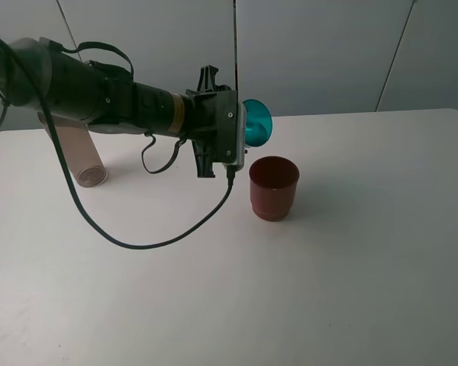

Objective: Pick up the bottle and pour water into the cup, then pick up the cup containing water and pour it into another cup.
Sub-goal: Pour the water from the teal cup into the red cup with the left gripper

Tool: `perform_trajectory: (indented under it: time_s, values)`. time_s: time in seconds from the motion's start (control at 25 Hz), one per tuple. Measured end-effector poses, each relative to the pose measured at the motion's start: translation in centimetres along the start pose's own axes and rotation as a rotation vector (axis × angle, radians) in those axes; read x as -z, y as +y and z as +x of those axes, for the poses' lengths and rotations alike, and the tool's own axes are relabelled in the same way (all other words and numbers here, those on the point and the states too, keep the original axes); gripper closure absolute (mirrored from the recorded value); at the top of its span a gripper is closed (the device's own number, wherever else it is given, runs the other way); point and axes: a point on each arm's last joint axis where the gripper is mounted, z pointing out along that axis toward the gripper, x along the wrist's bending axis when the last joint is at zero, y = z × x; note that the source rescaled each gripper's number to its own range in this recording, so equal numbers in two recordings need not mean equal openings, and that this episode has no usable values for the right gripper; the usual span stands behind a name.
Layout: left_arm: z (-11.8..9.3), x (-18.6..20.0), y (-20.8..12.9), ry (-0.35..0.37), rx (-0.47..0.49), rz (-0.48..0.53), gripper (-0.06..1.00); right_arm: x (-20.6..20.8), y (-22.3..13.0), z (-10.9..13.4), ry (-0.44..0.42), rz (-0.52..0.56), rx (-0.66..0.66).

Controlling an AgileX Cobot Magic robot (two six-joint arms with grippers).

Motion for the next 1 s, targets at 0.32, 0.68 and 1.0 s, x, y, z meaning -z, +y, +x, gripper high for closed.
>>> perform_trajectory:
  time_s: [0.32, 0.68, 1.0]
  values:
    - [-0.39, -0.07, 0.93, -0.020, -0.077, 0.042, 0.91, 0.00, 0.00, 0.00, 0.000, 0.000, 0.000]
    - [-0.56, -0.09, 0.56, -0.033, -0.144, 0.110, 0.91, 0.00, 0.00, 0.00, 0.000, 0.000, 0.000]
    - [-0.57, -0.04, 0.18, -0.042, -0.217, 0.152, 0.91, 0.00, 0.00, 0.00, 0.000, 0.000, 0.000]
